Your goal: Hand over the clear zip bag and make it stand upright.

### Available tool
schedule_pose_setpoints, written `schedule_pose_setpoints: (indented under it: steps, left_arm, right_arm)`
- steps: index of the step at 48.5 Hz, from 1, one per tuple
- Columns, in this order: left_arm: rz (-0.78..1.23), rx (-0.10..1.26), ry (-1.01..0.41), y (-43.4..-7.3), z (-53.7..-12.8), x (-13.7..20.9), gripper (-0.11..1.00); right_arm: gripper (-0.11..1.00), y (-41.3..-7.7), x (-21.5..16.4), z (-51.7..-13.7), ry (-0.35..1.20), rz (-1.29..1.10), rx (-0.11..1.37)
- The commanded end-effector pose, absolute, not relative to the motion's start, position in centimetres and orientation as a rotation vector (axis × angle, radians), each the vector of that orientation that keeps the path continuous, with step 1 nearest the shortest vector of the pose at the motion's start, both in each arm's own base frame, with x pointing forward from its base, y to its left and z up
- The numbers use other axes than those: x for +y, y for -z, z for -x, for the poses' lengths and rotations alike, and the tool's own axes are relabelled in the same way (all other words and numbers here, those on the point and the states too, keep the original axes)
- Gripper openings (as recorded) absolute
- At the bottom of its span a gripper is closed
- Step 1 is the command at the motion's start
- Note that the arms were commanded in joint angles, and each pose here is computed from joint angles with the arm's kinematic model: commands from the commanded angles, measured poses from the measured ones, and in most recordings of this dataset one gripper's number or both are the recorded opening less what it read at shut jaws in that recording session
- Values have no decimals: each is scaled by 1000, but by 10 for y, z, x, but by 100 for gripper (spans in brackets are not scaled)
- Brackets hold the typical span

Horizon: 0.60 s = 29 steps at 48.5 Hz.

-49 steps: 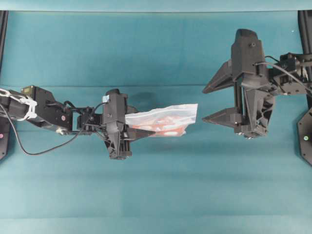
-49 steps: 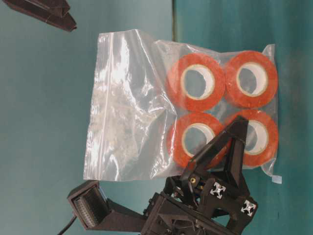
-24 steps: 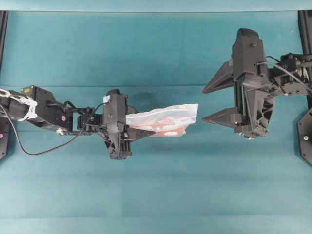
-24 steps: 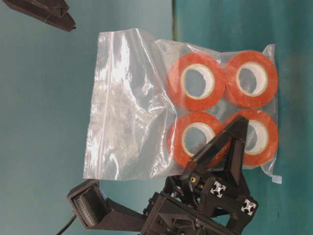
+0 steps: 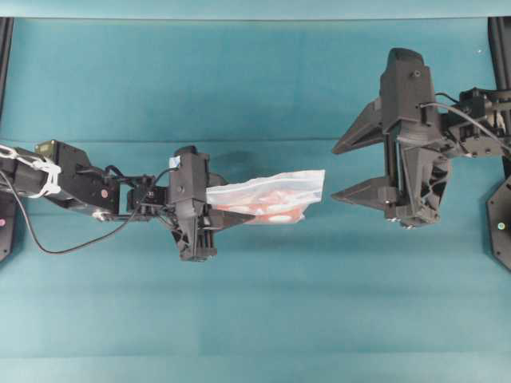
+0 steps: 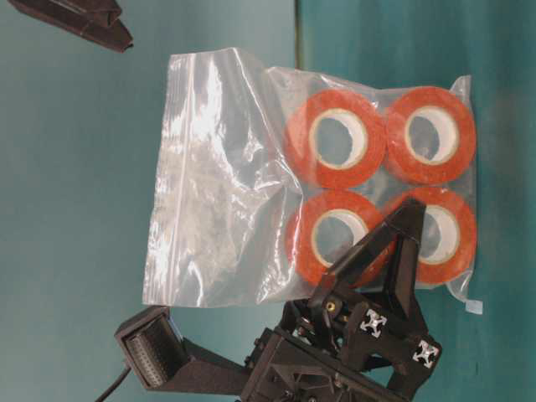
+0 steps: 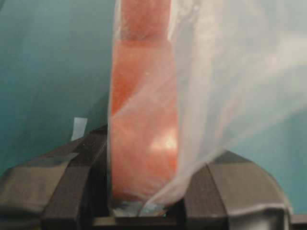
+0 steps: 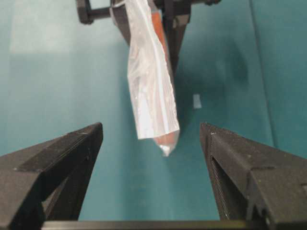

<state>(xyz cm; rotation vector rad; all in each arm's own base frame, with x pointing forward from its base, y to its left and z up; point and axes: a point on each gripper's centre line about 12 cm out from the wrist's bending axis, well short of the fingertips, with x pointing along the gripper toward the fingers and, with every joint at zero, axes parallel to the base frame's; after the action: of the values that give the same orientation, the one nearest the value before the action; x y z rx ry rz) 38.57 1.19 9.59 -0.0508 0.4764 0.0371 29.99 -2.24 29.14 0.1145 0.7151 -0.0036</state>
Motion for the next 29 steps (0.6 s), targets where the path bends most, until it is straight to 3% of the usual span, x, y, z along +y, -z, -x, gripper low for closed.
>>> schedule_pose_setpoints:
  steps: [1,29]
  left_arm:
    - [49,457,-34,-102,-388,11,25]
    - [49,458,-34,-102,-388,11,25]
  right_arm:
    - [88,-301,-20,-299,1,-121,677]
    - [88,-299,-19,-293,2,-120,676]
